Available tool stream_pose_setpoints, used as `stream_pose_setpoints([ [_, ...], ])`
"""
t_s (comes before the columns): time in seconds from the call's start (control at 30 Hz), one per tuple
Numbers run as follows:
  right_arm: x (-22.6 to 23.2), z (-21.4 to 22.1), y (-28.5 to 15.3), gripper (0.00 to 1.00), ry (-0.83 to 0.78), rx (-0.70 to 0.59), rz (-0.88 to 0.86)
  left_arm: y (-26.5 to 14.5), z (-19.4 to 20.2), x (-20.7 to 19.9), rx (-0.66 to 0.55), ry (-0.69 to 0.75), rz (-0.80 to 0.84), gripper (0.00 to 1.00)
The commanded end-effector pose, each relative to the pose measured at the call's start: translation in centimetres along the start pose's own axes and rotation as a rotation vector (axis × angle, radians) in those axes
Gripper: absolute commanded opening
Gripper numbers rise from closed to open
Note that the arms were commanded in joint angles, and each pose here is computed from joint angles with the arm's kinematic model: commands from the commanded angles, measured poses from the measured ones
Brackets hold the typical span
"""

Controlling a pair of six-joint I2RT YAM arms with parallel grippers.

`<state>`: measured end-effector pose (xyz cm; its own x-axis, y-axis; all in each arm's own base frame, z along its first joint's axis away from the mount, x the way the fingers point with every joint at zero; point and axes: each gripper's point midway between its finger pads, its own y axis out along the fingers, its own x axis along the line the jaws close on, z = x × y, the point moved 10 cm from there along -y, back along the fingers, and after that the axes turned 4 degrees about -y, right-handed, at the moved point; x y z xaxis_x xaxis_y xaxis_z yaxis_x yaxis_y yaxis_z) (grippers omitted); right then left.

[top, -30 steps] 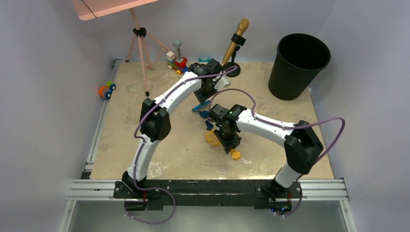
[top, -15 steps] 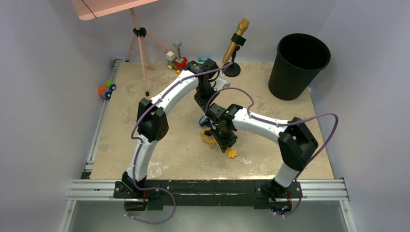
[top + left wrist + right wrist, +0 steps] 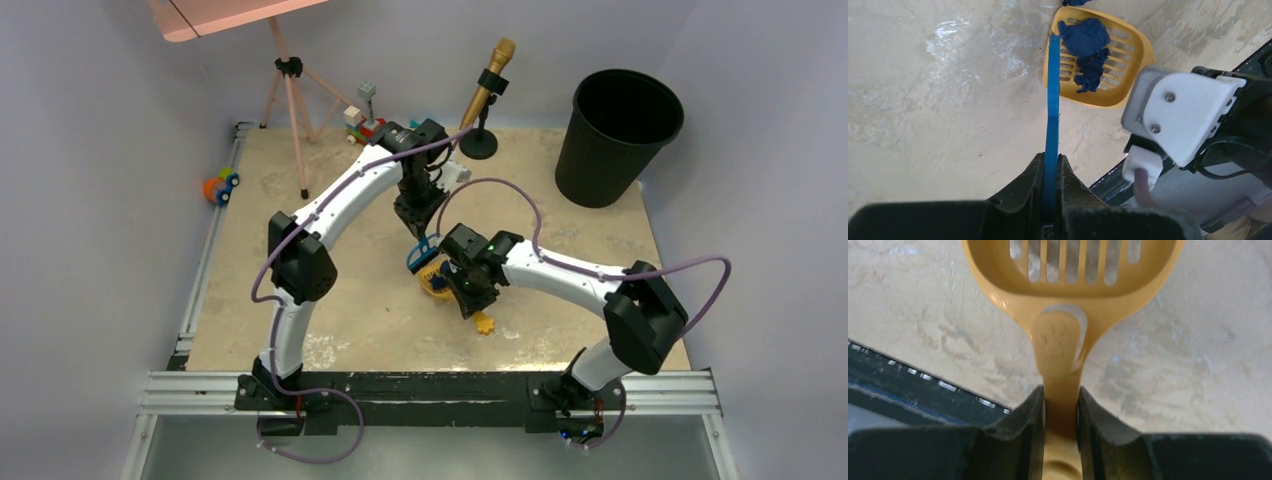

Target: Sweep away the paper scraps from the table

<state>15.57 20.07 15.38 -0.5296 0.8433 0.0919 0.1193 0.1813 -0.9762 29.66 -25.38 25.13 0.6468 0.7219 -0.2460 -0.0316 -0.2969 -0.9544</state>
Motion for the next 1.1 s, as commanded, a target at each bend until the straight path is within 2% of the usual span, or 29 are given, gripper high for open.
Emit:
stream_pose_setpoints([
  [0.0,-0.3,0.8,-1.5,0.0,0.075,-0.066,0.003,-4.9,0.1,-1.0,-0.146,0.021,-0.106,0.0],
  [0.17,-0.4,2.7,-2.6,0.0,0.128,-0.061,-0.022,-3.8,-3.0,-0.5,-0.273,0.057,-0.13,0.0],
  [0.47,-0.6,4.9,-2.7,0.0,0.19,-0.014,-0.027,0.5,-8.2,-0.7,-0.412,0.121,0.009,0.0],
  [0.67,-0.7,5.2,-1.6,0.0,0.209,0.031,-0.009,3.8,-9.0,0.0,-0.365,0.113,0.008,0.0],
  [0.83,-0.4,4.8,-1.2,0.0,0.22,0.037,-0.025,4.9,-8.5,-0.3,-0.309,0.158,0.012,0.0],
  [1.07,-0.1,3.6,-0.6,0.0,0.224,0.025,-0.026,3.6,-5.6,-2.3,-0.18,0.185,0.241,0.0],
])
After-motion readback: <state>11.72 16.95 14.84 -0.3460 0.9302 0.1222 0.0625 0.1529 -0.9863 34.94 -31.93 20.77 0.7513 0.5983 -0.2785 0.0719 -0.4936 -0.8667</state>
